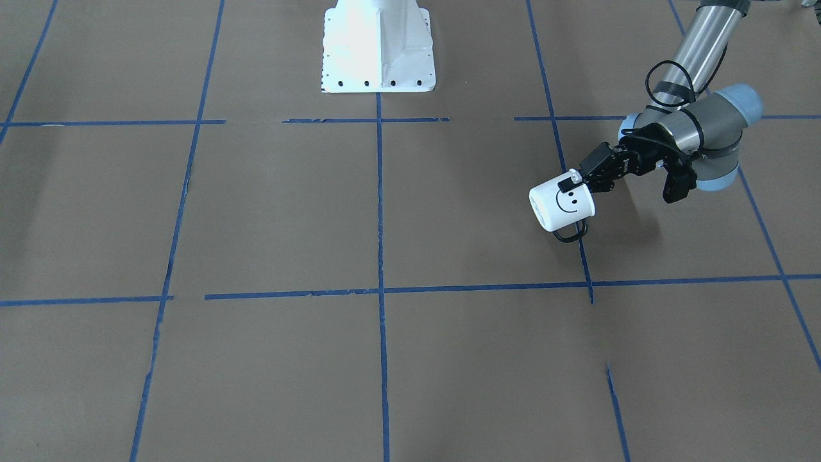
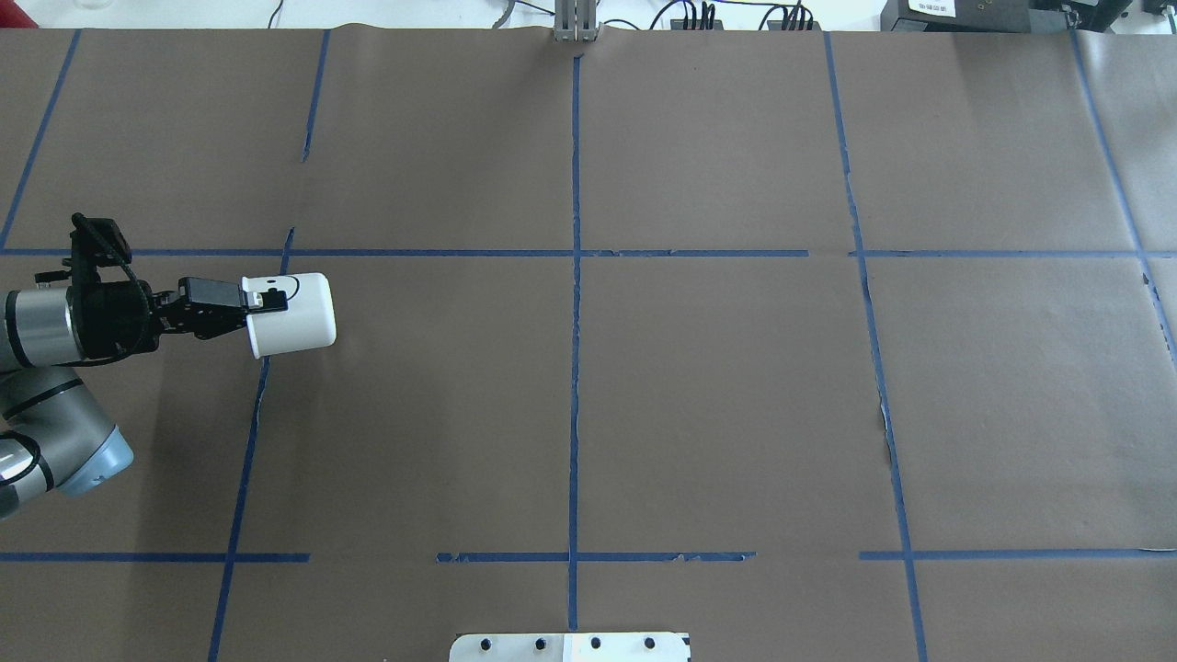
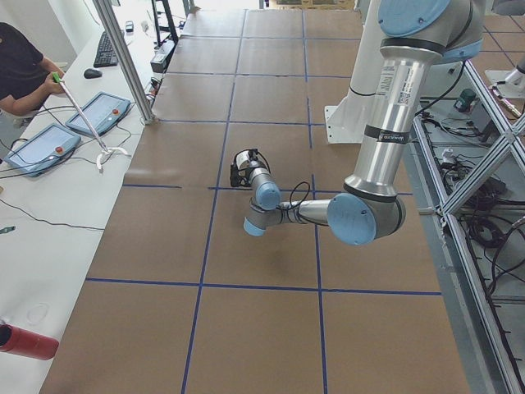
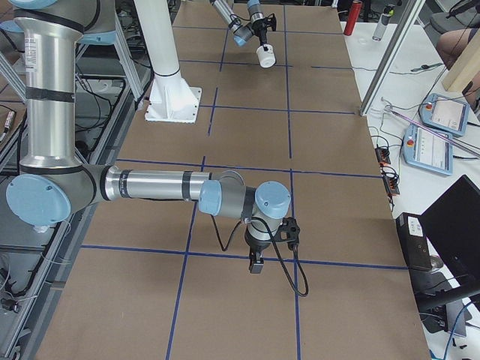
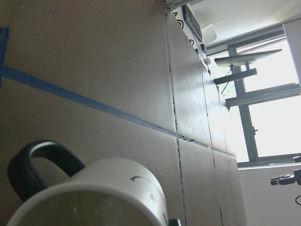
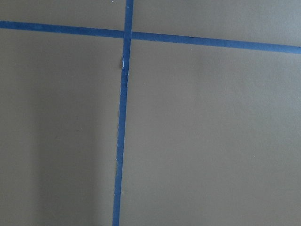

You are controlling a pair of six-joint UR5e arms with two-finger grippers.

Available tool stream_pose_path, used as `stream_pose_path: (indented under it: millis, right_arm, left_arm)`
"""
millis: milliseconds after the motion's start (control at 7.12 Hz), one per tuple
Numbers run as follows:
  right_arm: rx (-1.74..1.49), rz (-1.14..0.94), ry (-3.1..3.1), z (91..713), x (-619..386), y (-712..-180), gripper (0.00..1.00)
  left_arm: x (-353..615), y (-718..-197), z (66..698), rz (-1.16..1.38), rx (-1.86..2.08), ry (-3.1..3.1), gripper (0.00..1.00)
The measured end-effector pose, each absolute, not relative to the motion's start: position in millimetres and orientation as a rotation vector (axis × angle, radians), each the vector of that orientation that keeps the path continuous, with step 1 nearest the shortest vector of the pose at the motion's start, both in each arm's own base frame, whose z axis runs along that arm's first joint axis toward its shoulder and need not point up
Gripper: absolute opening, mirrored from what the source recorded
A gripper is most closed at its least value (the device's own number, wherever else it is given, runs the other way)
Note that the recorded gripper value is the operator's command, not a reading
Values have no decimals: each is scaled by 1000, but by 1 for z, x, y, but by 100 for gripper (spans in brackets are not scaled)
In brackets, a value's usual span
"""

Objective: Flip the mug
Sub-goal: 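Close the left gripper on the white mug's rim, then lift the mug with the left gripper and rotate it upright toward the table center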

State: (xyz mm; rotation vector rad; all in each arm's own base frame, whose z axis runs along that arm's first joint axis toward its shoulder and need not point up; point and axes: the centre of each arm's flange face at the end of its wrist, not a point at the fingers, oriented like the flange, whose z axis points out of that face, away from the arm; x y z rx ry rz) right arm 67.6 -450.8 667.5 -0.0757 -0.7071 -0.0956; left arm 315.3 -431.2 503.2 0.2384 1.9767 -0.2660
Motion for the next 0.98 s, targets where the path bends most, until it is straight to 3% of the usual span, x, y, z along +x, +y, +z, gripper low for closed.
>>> stream_pose_path:
  millis: [561,982]
  right_arm:
    - [-76,-96,-707,668,68,-451,100]
    - [-76,-96,-707,668,68,-451,100]
  left_arm:
    - [345,-464,396,-390,145,1800,0]
    - [411,-514,266,-509,54,1522,0]
